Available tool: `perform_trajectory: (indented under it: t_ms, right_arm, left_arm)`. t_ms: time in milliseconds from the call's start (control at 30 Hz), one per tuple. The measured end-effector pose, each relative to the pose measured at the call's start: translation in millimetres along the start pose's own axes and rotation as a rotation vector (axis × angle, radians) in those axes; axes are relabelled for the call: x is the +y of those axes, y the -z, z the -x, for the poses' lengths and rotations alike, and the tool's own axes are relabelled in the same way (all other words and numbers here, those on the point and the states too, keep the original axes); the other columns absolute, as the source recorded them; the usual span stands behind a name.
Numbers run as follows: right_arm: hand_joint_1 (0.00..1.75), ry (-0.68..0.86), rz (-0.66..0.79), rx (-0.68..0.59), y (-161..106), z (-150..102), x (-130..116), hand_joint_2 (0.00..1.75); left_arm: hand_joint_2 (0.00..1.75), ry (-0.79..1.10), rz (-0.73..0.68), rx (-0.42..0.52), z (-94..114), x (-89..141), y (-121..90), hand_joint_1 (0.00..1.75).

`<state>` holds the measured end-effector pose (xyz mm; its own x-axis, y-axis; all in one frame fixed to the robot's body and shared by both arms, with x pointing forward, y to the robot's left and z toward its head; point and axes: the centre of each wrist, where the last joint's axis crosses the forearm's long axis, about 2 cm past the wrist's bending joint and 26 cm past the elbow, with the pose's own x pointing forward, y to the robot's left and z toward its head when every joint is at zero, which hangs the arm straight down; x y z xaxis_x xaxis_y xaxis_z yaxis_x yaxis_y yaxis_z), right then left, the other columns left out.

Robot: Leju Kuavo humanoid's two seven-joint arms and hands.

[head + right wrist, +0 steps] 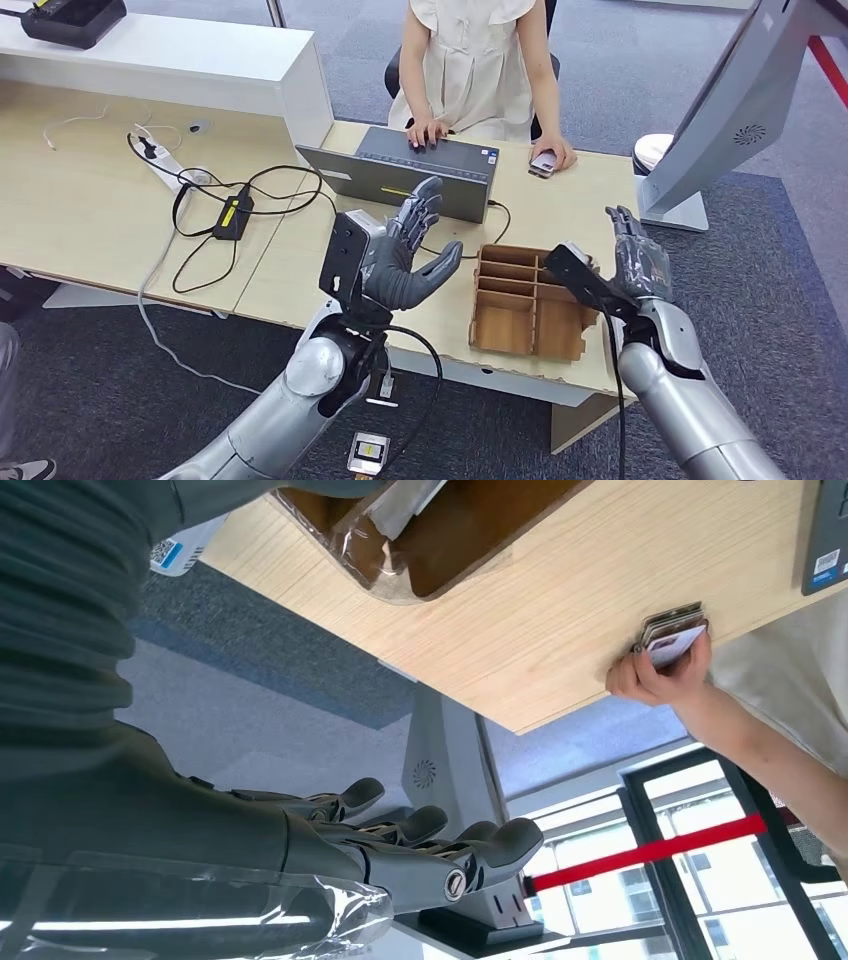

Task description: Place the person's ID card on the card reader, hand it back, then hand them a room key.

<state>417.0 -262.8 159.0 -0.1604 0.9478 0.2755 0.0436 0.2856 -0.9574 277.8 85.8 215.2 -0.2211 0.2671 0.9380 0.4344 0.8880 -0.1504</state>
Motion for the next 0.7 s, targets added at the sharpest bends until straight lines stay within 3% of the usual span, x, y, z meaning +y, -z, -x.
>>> perform_trajectory:
  t_ms: [700]
  right_arm:
    - [0.0,-0.024,-0.072,-0.047,-10.2,-4.2,11.9,1.75]
  left_arm:
    - [1.75,-0.002,0.023,0.008,1.9,-0.6,-0.1,0.0]
